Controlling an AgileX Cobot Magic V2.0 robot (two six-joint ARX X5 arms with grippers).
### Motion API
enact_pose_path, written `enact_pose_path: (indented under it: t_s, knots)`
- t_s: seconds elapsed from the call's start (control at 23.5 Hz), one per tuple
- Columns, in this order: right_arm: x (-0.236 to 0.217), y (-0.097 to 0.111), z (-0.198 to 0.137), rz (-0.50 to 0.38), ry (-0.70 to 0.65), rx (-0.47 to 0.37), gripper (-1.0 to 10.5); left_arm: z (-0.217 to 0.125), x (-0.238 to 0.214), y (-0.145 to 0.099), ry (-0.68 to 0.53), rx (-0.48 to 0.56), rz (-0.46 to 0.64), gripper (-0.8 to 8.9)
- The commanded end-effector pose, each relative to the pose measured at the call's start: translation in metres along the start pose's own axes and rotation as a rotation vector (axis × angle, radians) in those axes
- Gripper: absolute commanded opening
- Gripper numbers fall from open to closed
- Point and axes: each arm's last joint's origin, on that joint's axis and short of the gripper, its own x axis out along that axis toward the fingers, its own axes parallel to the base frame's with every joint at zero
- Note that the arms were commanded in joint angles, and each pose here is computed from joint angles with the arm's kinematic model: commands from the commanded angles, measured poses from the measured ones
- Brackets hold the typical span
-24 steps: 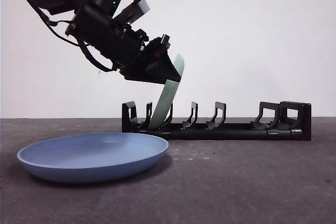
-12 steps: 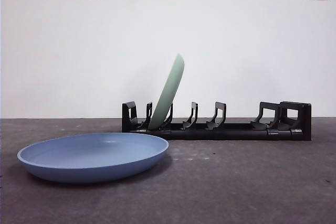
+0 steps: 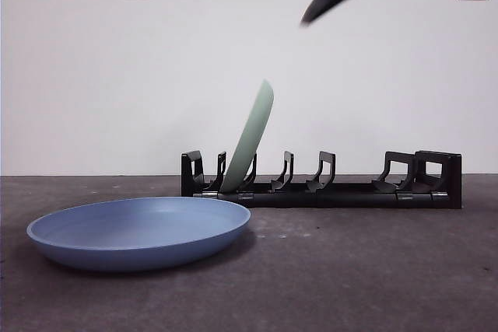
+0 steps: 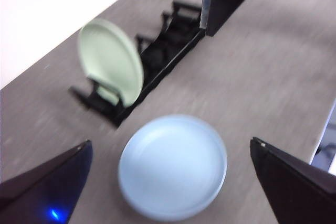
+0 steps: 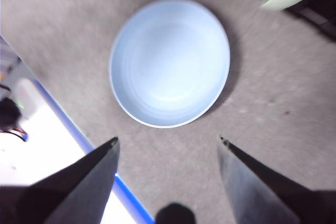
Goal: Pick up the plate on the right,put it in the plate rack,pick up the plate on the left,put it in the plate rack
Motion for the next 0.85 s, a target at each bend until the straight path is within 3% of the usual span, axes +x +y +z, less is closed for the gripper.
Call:
enact_pose_path:
  t_s: [0.04, 0.17, 0.3, 0.85]
  knots:
    - [0.034, -0.008, 0.006, -0.009, 0.078, 0.008, 3.2, -0.008, -0.006, -0.003, 0.062, 0.047, 0.035, 5.43]
    - [0.064, -0.017, 0.011, -0.031, 0.134, 0.023, 3.2, -0.013, -0.009, -0.004, 0.117, 0.056, 0.057, 5.47]
    - [0.093, -0.028, 0.016, -0.043, 0.166, 0.048, 3.2, -0.014, -0.008, -0.004, 0.138, 0.072, 0.062, 6.27]
    - [0.174, -0.056, 0.016, -0.043, 0.253, 0.109, 3.2, -0.01, 0.015, 0.003, 0.216, 0.095, 0.027, 6.27]
